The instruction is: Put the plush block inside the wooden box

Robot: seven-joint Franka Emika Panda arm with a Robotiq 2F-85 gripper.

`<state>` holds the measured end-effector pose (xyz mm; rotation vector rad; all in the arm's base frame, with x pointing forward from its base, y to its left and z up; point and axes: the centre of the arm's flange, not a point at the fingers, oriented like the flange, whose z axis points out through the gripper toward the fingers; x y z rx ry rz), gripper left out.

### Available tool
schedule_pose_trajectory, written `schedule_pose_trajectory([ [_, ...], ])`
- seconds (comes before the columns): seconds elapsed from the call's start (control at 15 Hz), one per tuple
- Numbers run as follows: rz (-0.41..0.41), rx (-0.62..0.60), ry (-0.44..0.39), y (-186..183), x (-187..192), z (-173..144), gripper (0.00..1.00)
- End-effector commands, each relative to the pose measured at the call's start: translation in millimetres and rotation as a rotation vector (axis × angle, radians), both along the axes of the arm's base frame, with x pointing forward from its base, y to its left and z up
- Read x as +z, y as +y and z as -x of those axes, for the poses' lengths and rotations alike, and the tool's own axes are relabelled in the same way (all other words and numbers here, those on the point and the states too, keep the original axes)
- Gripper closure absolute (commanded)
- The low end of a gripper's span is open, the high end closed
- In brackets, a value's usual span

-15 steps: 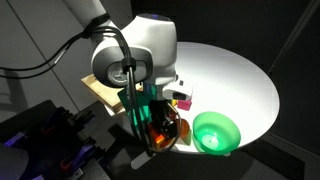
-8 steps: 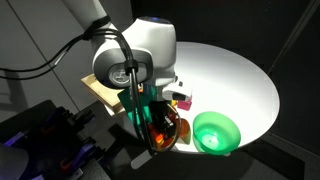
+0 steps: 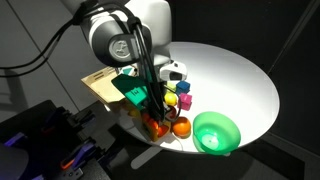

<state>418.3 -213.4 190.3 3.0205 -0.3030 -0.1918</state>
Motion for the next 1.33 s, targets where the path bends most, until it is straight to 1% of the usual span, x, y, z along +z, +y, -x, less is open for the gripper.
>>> schedule_pose_trajectory([
  [0.0,0.005,0.068,0.001,21.6,44.3,2.4,0.79],
  [0.2,0.006,0.121,-0.021,42.3,65.3,-1.6,0.84],
  [0.47,-0.004,0.184,-0.058,78.1,77.9,-7.4,0.84],
  [0.73,-0.014,0.268,-0.059,118.2,76.3,-7.8,0.84],
  [1.0,-0.005,0.355,-0.051,156.3,69.4,-4.7,0.84],
  [1.27,0.009,0.416,-0.104,182.3,67.9,-2.4,0.84],
])
